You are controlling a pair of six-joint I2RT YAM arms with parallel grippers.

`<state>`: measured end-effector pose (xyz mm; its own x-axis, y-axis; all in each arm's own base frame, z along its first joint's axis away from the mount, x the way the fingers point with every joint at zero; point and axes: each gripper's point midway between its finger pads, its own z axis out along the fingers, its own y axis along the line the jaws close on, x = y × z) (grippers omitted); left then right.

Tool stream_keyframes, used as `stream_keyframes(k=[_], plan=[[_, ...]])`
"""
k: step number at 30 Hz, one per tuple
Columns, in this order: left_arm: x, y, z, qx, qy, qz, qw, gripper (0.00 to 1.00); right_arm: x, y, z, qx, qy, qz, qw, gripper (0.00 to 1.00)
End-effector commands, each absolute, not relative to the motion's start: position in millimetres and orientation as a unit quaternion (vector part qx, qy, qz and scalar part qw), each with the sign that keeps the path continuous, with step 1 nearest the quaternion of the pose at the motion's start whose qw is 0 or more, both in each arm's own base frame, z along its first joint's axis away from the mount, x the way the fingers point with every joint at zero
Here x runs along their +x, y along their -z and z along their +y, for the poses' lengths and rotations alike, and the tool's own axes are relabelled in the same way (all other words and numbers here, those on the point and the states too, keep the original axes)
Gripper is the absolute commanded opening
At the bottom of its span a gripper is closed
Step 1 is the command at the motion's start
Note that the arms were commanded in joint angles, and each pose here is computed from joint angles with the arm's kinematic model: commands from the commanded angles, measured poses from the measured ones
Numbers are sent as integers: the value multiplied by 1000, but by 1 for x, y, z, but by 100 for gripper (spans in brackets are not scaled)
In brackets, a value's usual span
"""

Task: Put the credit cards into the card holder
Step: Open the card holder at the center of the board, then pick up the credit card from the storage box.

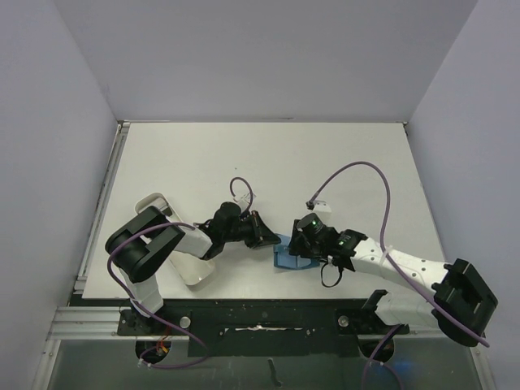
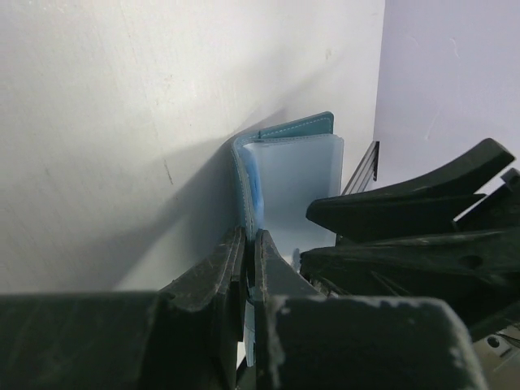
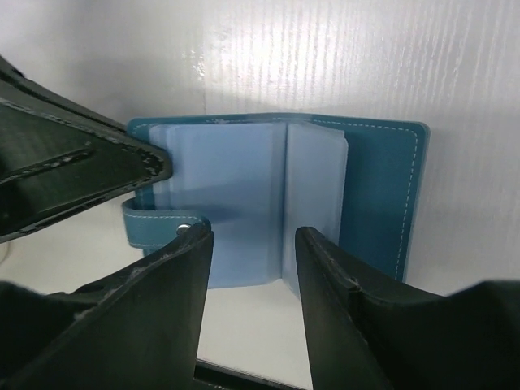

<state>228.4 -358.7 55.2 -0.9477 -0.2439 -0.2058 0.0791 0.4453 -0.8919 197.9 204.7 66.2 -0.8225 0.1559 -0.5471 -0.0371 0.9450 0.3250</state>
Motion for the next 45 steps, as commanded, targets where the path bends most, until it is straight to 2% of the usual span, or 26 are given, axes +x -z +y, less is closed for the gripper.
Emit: stream_keyframes(k=[1,12,16,22,31,40,45], plan=[[240,-78,-367,-31,541,819,189,1,209,-58,205,44,-143,940,307,47],[262,-88,-349,-35,486,844,224,32,211,-35,214,31,-121,952,279,60],[276,-105,-323,-38,444,858,255,53,211,-29,215,24,-105,957,268,61],[302,-145,-255,-28,328,890,316,64,206,-13,207,12,-47,968,247,62],[307,-191,-131,-19,130,910,394,65,198,1,202,-10,-1,973,232,60],[290,-210,-75,84,27,880,467,64,196,-6,212,-37,-35,972,228,59],[290,-197,-63,121,-6,884,451,64,196,-7,208,-36,-45,973,225,59]])
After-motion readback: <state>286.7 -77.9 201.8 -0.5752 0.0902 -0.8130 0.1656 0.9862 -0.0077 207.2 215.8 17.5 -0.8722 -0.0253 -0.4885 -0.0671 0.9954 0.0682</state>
